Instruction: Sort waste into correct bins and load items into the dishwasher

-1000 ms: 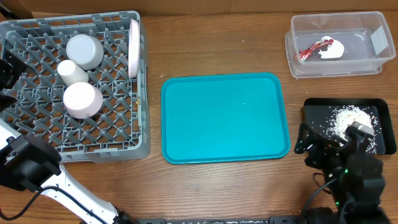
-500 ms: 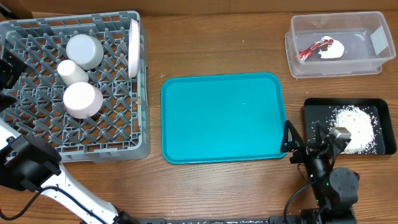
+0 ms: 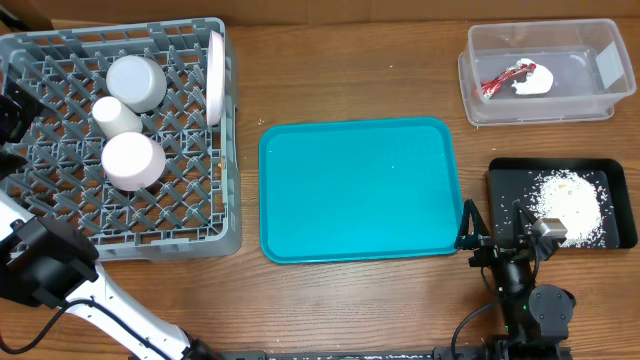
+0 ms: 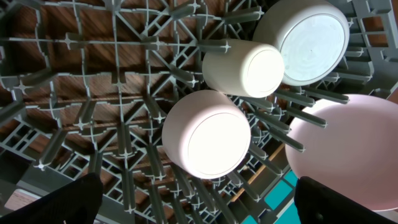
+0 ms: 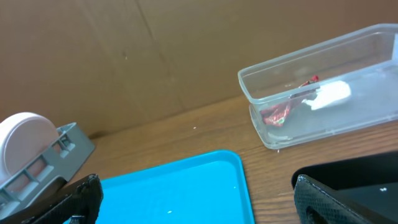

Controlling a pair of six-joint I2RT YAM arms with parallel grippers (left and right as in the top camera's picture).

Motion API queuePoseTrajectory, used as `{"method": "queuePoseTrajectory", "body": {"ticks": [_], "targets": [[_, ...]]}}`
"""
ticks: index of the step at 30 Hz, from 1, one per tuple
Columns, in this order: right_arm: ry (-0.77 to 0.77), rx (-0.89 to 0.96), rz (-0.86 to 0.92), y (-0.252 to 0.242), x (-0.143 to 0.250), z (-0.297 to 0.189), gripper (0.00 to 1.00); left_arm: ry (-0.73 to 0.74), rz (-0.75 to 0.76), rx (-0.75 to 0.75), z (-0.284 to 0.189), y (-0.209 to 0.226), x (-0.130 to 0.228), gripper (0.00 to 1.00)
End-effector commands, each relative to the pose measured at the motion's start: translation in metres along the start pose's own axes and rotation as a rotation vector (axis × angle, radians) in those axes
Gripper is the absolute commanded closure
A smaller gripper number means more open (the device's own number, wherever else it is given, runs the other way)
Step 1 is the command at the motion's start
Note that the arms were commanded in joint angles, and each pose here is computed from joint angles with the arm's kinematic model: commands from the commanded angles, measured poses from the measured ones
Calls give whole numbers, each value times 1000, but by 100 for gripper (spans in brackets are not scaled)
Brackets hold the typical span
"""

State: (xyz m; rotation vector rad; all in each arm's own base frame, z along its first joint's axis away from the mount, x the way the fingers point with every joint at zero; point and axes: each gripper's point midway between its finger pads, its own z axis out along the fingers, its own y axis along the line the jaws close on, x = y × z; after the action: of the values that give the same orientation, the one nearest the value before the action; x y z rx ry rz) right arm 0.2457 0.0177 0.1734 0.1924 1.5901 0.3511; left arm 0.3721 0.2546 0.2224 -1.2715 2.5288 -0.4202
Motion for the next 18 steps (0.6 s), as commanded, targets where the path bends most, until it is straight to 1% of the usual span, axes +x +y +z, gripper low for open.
{"method": "queuePoseTrajectory", "body": {"ticks": [1,8,13,18], "targets": [[-11,-33,-92,2,-1,-1,0,-14,5,-3,-7,-4,2,0],[-25,50,-167,-16,-6,-2,0,-14,4,-3,-7,-4,2,0],[-36,133,-167,-31,-8,-3,0,-14,5,-3,-7,-4,2,0],[-37,143,-168,-32,-8,-3,0,-14,4,-3,-7,-4,2,0]]}}
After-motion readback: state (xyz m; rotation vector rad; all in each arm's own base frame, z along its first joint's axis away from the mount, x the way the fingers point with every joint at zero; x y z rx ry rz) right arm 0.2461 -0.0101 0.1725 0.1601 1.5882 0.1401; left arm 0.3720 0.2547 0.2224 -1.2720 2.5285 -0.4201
